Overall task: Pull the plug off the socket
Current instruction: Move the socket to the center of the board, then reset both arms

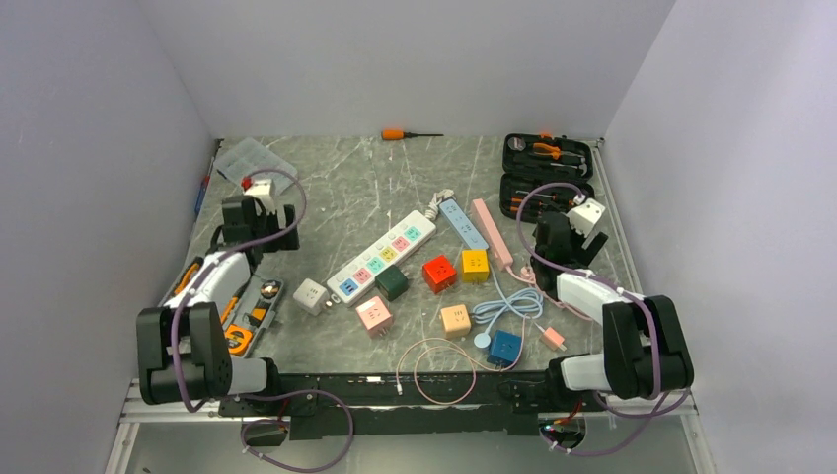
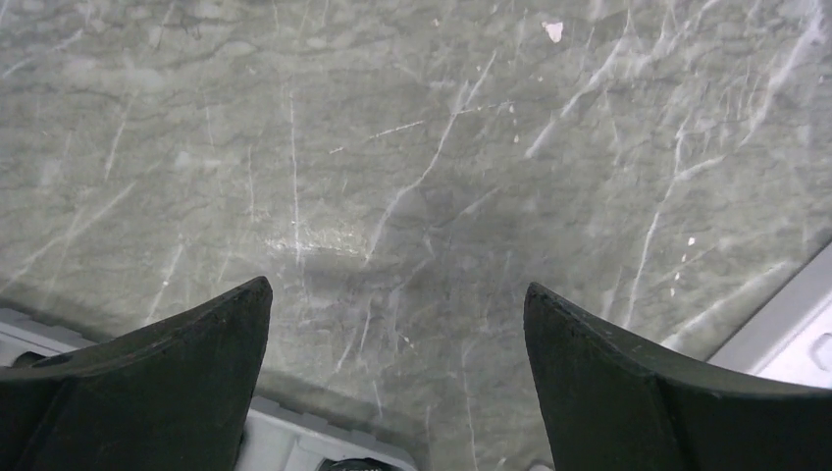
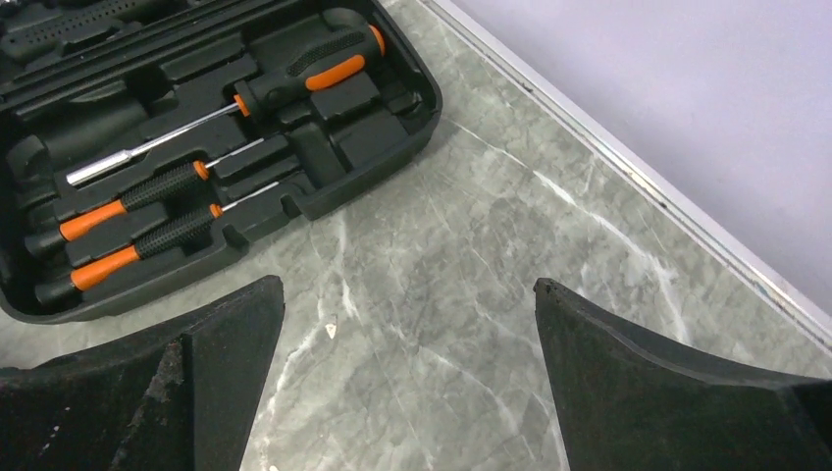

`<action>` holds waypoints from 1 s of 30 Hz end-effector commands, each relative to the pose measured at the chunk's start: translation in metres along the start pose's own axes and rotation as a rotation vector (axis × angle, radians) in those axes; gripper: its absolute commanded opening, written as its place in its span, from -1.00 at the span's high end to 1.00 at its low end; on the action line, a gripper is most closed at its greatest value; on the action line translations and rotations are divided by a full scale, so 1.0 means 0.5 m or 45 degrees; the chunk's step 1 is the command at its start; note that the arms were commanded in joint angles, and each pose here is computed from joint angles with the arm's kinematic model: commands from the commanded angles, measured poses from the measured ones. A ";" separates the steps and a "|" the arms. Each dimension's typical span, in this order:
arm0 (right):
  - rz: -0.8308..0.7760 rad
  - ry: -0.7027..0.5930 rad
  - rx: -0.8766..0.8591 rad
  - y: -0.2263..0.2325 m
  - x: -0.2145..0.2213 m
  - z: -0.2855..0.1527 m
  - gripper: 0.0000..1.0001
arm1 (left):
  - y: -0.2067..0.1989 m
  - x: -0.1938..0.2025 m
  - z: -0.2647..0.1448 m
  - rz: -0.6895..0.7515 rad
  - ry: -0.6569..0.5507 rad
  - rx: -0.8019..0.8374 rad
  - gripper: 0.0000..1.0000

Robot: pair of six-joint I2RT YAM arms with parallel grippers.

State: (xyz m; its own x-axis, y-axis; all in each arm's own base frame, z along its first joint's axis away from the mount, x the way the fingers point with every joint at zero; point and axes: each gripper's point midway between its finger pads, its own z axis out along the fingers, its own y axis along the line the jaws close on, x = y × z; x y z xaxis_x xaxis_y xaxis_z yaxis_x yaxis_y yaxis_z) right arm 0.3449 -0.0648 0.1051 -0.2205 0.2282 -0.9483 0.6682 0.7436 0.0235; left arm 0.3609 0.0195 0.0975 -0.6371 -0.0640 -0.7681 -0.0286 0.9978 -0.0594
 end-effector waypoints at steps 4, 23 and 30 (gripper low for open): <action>0.019 -0.186 -0.041 0.031 -0.079 0.019 -0.99 | -0.012 -0.096 -0.006 0.188 -0.545 -0.018 -0.99; -0.054 -0.404 -0.232 0.019 -0.024 -0.026 -0.99 | -0.027 -0.028 -0.045 0.289 -0.875 -0.003 -0.99; -0.065 -0.287 -0.430 0.046 0.009 0.022 -1.00 | -0.010 -0.045 -0.016 0.228 -0.805 -0.039 -0.99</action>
State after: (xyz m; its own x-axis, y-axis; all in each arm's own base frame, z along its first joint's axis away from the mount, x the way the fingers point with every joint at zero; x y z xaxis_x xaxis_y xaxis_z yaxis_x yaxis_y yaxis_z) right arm 0.3443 -0.0486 0.0896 -0.1321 0.0003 -0.9912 0.4662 0.8825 -0.0619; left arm 0.3590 0.0128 0.1007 -0.1229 0.1317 -0.9836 0.0309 0.9912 0.1288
